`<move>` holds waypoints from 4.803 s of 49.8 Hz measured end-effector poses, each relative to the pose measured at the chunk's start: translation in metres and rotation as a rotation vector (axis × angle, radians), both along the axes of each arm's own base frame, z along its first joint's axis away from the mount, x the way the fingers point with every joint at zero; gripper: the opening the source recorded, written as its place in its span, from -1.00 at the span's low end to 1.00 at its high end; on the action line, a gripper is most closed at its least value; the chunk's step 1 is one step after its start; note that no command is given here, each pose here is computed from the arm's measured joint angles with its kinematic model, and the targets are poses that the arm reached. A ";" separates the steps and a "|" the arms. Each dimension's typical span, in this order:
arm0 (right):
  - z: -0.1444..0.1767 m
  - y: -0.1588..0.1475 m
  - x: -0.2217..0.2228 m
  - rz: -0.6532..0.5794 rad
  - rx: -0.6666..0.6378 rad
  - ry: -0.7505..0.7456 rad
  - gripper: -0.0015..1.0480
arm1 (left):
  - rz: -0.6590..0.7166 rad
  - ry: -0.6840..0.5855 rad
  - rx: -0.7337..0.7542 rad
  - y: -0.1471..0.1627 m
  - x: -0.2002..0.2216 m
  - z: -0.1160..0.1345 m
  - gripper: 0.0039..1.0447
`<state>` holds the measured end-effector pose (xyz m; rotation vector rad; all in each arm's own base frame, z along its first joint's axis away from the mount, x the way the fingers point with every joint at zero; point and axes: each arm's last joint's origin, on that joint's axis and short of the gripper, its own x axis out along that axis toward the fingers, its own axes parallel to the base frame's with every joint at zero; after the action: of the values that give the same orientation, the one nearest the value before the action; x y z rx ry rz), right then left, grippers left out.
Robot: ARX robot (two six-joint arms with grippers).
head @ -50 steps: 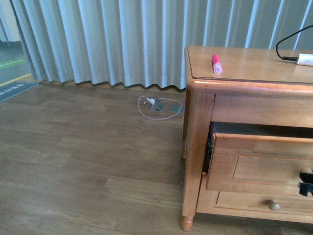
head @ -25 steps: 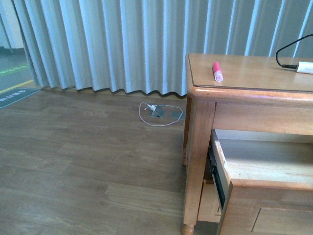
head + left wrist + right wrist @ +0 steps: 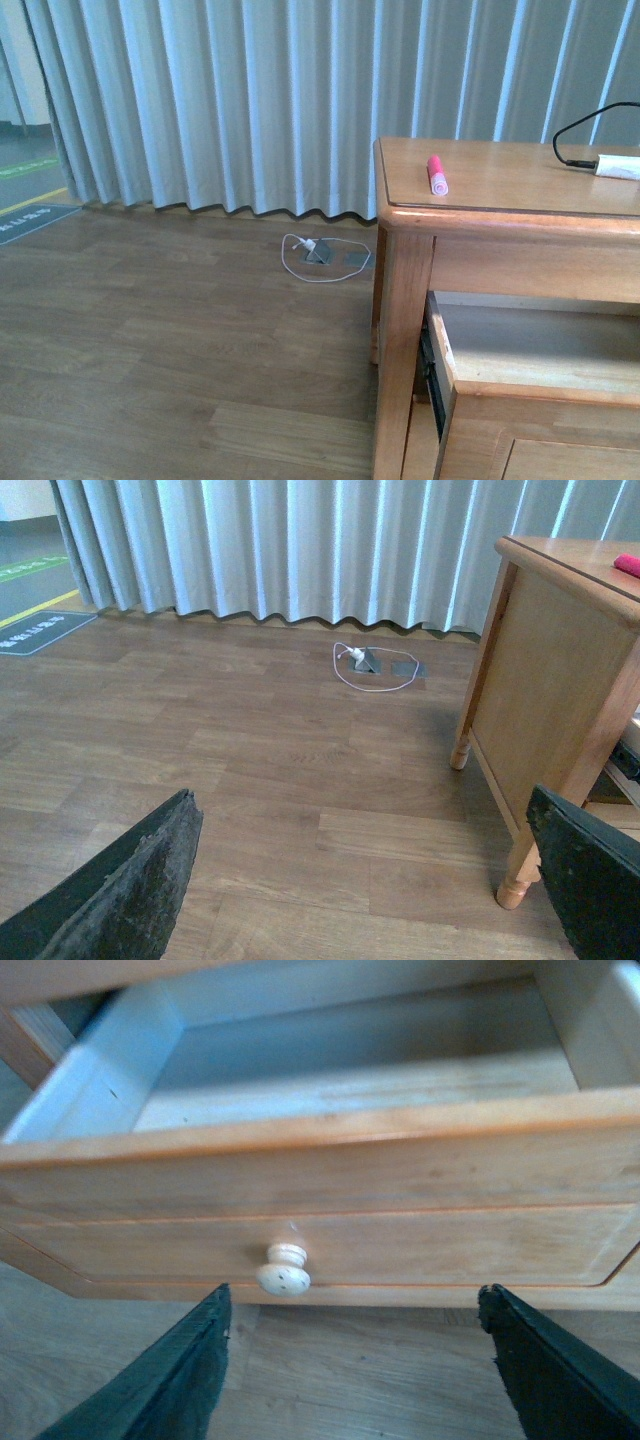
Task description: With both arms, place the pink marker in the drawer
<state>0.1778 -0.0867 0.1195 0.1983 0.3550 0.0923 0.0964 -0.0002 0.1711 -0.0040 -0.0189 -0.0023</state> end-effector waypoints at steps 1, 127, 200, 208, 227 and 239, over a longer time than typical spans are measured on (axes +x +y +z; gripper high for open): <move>0.003 0.000 -0.001 0.002 0.001 -0.005 0.69 | 0.000 0.000 0.000 0.000 0.000 0.000 0.89; 0.075 0.016 -0.050 0.100 0.086 -0.117 0.84 | -0.542 0.267 0.118 -0.278 0.350 0.081 0.89; 0.075 0.016 -0.050 0.100 0.086 -0.117 0.84 | -0.596 0.302 0.117 -0.264 0.342 0.082 -0.73; 0.075 0.016 -0.050 0.100 0.086 -0.117 0.84 | -0.729 0.229 0.108 -0.249 0.314 0.101 -0.73; 0.075 0.016 -0.050 0.100 0.086 -0.117 0.84 | -1.061 0.161 0.260 -0.225 0.251 0.115 -0.73; 0.075 0.016 -0.050 0.100 0.086 -0.117 0.84 | -1.122 0.284 0.314 -0.255 0.256 0.061 -0.73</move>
<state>0.1277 -0.0712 0.1941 0.2592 0.2441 0.2167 0.3529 -0.2552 0.2322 0.2990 0.2695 -1.1256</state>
